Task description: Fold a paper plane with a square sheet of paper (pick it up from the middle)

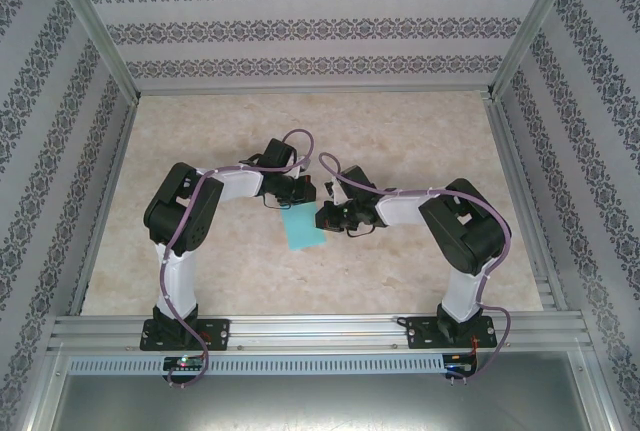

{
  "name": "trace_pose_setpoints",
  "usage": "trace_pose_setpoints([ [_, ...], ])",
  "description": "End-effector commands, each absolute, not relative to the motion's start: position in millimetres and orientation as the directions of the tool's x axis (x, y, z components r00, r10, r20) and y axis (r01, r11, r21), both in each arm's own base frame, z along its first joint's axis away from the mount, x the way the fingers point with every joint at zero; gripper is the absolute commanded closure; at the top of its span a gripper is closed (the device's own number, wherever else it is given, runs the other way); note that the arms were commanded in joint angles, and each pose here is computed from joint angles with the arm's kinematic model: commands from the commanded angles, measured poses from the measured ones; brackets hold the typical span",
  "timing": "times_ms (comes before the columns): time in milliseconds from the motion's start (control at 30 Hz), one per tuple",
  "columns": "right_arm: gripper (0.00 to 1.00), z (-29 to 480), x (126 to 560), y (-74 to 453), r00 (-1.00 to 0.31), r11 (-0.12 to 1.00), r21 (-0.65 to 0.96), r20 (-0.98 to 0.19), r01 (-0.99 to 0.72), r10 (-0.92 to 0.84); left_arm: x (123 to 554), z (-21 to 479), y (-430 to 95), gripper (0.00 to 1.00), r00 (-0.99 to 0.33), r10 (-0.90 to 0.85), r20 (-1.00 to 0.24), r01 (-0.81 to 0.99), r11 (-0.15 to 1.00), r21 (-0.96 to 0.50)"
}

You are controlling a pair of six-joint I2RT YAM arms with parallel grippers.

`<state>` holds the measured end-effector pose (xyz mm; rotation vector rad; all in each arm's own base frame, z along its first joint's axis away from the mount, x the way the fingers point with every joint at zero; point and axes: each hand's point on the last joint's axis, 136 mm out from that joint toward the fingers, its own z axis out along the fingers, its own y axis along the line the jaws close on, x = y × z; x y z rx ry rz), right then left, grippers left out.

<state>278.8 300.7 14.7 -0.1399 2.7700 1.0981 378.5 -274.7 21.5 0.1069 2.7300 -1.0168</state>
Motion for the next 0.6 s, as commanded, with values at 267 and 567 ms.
trace_pose_setpoints([
  [267,1.0,-31.1,213.3,260.6,-0.998,0.821,0.571,0.032,-0.027,-0.055,415.7,-2.3,-234.4,0.92,-0.971,-0.053,-0.233,0.085,0.834,-0.546],
  [567,1.0,-34.4,200.9,262.6,-0.997,0.822,0.569,0.051,-0.025,-0.065,443.9,-2.3,-209.4,0.93,-0.965,-0.084,-0.247,0.063,0.843,-0.533],
])
